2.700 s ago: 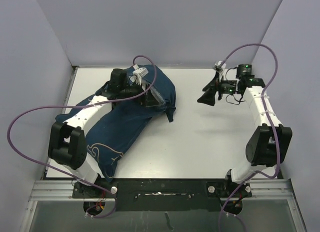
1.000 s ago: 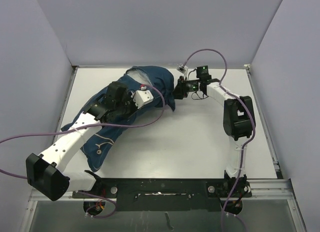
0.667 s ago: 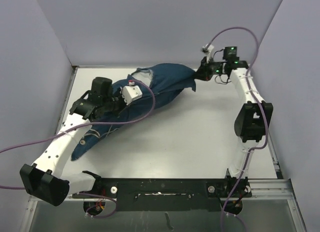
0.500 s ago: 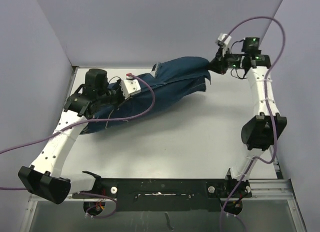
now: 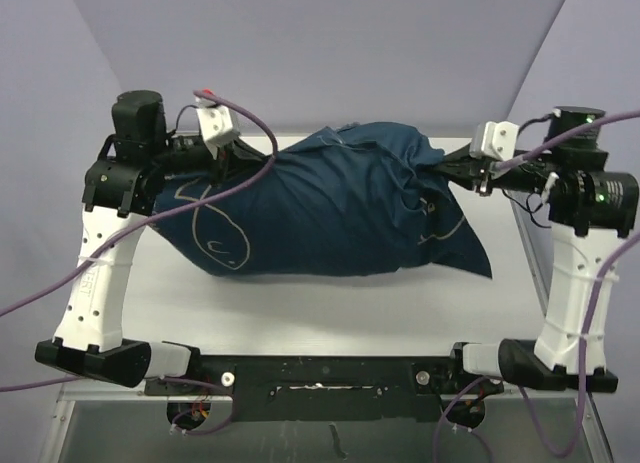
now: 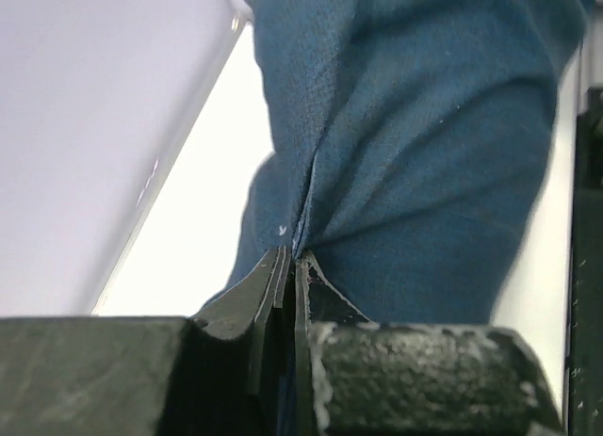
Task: Put the pillow into the pillowcase
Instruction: Turn over the pillow at the center of the board.
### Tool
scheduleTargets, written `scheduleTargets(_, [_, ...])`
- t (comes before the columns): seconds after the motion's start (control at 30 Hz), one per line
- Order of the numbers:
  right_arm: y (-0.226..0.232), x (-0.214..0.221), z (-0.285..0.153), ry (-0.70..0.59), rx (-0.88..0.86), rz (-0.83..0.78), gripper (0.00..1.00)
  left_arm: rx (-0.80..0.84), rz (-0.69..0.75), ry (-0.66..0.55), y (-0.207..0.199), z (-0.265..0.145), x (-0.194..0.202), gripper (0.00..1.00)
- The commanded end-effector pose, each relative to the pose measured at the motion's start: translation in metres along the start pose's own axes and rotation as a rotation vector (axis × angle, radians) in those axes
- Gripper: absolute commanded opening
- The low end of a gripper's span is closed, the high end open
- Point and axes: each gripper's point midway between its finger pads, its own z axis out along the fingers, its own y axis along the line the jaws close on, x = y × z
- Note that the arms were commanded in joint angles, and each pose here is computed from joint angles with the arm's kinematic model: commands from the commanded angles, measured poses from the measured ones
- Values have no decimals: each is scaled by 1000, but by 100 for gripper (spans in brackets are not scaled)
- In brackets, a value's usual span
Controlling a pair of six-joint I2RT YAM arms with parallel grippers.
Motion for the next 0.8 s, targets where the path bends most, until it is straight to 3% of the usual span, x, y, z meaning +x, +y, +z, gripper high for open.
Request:
scheduleTargets(0.0, [-15, 1, -18, 8, 168, 187, 0, 78, -3, -317, 22, -23, -82, 0])
scheduleTargets(0.07, [-37, 34, -26, 74, 330, 317, 1, 137, -89, -365, 43, -12, -78, 0])
scheduleTargets(0.17, [-58, 123, -35, 222, 543, 589, 8, 172, -341, -401, 90, 33, -54, 0])
scheduleTargets(0.2, [-64, 150, -38, 265, 582, 653, 11, 138, -448, -402, 111, 55, -39, 6])
scheduleTargets(0.23, [-70, 176, -42, 317, 619, 712, 22, 72, -575, -376, 134, 85, -11, 21])
scheduleTargets(0.27, [-76, 195, -46, 355, 633, 751, 31, -31, -638, -345, 152, 104, 8, 46])
scheduleTargets(0.3, [-82, 209, -52, 378, 638, 788, 40, -191, -693, -279, 171, 117, 32, 80])
scheduleTargets(0.33, [-86, 213, -58, 382, 631, 831, 54, -334, -685, -222, 187, 121, 45, 96])
scheduleTargets(0.43, [-107, 201, -82, 340, 660, 827, 92, -591, -643, -218, 219, 86, 33, 98])
scheduleTargets(0.47, [-113, 192, -90, 335, 682, 777, 99, -623, -655, -254, 226, 69, 26, 98])
scheduleTargets(0.57, [-126, 170, -111, 343, 790, 617, 98, -578, -712, -376, 216, 27, -4, 98])
scheduleTargets(0.67, [-132, 156, -137, 323, 1003, 635, 98, -531, -799, -463, 196, -10, -20, 98])
scheduleTargets(0.77, [-131, 135, -142, 256, 1051, 725, 98, -559, -809, -499, 180, -47, -30, 98])
